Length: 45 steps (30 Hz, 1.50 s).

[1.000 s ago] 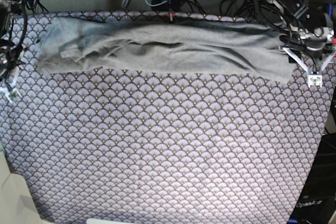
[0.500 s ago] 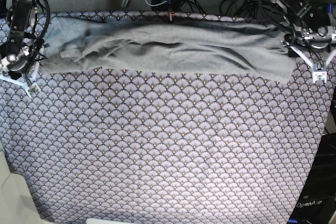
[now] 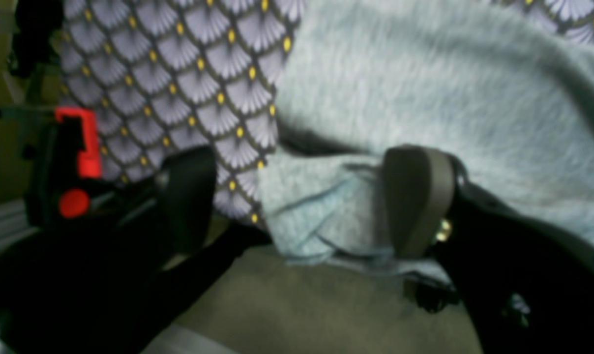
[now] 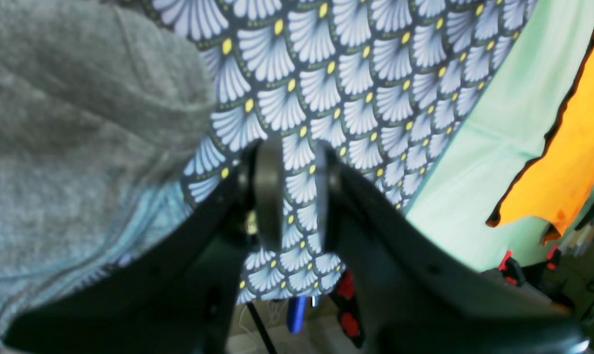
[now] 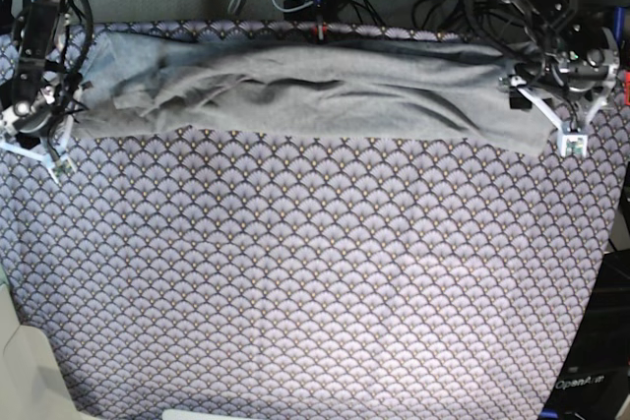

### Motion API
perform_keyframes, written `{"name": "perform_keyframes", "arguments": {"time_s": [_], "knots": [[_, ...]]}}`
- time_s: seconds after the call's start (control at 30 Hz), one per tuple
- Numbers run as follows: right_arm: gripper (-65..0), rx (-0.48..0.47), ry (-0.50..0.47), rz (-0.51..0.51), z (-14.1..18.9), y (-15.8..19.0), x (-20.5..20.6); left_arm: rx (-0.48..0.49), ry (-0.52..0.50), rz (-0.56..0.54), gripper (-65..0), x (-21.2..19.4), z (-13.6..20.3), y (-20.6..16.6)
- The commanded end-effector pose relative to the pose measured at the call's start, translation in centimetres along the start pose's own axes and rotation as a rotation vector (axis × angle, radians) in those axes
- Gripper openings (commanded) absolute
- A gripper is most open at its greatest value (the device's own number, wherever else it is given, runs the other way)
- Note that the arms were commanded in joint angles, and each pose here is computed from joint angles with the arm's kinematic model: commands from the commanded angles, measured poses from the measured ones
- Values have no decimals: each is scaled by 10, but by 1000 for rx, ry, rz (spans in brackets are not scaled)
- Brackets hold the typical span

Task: Fold the T-shirt properly
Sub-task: 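Release the shirt end and move the left gripper to the strip's other end, then grasp the strip end with the left gripper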

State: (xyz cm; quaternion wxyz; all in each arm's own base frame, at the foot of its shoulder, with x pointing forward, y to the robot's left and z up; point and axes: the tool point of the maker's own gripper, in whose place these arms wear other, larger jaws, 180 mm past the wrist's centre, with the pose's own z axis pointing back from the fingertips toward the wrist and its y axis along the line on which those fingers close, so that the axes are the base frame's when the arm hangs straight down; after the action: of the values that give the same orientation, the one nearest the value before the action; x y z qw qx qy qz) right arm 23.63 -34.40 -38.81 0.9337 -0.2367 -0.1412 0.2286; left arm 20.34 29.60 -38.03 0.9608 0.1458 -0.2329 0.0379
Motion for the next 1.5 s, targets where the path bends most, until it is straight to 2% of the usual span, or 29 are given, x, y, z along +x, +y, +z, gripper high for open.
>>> {"name": "perform_keyframes", "arguments": {"time_s": [0.0, 0.17, 0.43, 0.6, 0.93, 0.97, 1.03, 1.13, 1.17, 1.27, 1.47], "knots": [[-520, -36, -12, 5, 4, -14, 4, 17, -45, 0, -131, 15, 3, 7], [-520, -38, -12, 6, 4, -14, 4, 1, -11, -4, -131, 6, -8, 10], [-520, -28, 2, 14, 3, -9, -3, -59, -4, 19, -131, 0, -25, -5], [-520, -28, 2, 14, 3, -9, -3, -99, 33, 33, -131, -8, -38, -14], [-520, -29, 4, 16, 3, -10, -4, -135, 74, 39, -140, -20, -46, -24], [-520, -29, 4, 16, 3, -10, -4, -134, 72, 39, -163, -20, -45, -25], [-520, -28, 4, 15, 3, -10, -4, -128, 72, 32, -282, -18, -42, -24], [-520, -27, 3, 14, 3, -9, -3, -125, 60, 34, -578, -15, -38, -28], [-520, -27, 3, 14, 3, -9, -3, -121, 56, 35, -650, -13, -36, -29], [-520, -26, 4, 14, 3, -9, -4, -109, 75, 6, -650, -9, -29, -29], [-520, -25, 3, 13, 3, -8, -3, -31, -5, -17, -650, 19, 4, -16]]}}
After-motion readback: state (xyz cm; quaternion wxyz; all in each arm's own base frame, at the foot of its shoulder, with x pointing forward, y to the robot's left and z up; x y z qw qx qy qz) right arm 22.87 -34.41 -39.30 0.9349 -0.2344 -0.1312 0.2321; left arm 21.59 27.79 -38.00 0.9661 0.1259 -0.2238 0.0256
